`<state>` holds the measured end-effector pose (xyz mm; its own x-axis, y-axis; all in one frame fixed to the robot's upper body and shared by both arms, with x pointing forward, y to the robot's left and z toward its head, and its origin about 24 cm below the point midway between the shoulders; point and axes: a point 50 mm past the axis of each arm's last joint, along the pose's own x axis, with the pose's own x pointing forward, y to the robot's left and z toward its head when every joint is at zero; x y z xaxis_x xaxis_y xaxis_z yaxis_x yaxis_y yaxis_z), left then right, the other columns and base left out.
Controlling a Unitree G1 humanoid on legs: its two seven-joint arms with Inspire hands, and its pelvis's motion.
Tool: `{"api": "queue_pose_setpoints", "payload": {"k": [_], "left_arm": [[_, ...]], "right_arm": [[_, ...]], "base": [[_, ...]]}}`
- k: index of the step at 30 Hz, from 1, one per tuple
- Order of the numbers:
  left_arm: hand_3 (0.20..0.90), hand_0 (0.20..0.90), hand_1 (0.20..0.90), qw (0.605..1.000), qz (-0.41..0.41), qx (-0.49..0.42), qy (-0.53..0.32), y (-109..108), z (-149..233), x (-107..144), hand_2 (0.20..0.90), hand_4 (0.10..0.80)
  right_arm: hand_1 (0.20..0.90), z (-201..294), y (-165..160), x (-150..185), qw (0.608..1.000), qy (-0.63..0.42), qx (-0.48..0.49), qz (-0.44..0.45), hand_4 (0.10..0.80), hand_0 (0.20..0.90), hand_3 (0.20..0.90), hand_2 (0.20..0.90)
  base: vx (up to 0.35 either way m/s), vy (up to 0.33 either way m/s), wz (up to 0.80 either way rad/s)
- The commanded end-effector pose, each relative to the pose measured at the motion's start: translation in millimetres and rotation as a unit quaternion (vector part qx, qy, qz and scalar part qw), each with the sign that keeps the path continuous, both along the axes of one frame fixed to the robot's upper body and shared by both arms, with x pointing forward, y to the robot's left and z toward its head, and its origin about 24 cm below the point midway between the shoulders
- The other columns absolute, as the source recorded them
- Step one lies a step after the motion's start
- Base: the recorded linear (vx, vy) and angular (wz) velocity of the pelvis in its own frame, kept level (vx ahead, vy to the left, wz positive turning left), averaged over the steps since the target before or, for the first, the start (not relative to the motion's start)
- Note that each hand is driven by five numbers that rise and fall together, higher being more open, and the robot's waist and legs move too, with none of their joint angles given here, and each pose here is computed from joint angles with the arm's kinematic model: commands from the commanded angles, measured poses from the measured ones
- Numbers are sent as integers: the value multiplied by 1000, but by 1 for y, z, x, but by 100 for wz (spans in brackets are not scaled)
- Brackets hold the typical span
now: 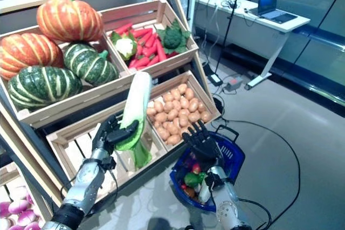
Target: Put vegetables into the basket
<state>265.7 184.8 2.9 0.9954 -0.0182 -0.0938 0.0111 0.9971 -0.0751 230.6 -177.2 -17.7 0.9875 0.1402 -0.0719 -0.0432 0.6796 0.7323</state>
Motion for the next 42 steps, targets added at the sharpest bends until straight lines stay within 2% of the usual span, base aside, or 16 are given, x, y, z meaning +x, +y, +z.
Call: {"api": "queue_pose_setpoints", "payload": {"k": [1, 14, 24, 30, 33, 38, 42], "left_arm": [[300, 300, 300, 984, -82, 23, -156, -14, 60, 21, 300, 400], [300, 300, 300, 969, -205, 41, -132, -48, 49, 14, 300, 400], [300, 300, 300, 954, -259, 51, -142, -67, 51, 10, 300, 400], [300, 300, 300, 950, -271, 47, -150, -71, 54, 9, 300, 400], [300, 300, 300, 948, -274, 46, -158, -73, 56, 8, 300, 400], [300, 300, 300, 946, -269, 55, -171, -76, 62, 9, 300, 400], [300, 300, 300, 945, -269, 60, -176, -79, 64, 9, 300, 400]], "right_arm": [[900, 62, -6, 33, 984, -172, 34, 1, 800, 900, 900, 900], [900, 91, -5, 60, 974, -218, 59, 34, 800, 900, 900, 900], [900, 74, -4, 73, 989, -139, 51, 6, 800, 900, 900, 900], [900, 63, -4, 75, 994, -103, 37, 2, 800, 900, 900, 900], [900, 53, -5, 73, 998, -69, 4, -13, 800, 900, 900, 900], [900, 41, -18, 73, 991, -5, -115, -60, 800, 900, 900, 900], [900, 41, -19, 77, 985, 15, -152, -80, 800, 900, 900, 900]], "base": [[0, 0, 0], [45, -9, 0], [20, 0, 0], [0, 0, 0], [0, 0, 0], [0, 0, 0], [-8, -3, 0]]}}
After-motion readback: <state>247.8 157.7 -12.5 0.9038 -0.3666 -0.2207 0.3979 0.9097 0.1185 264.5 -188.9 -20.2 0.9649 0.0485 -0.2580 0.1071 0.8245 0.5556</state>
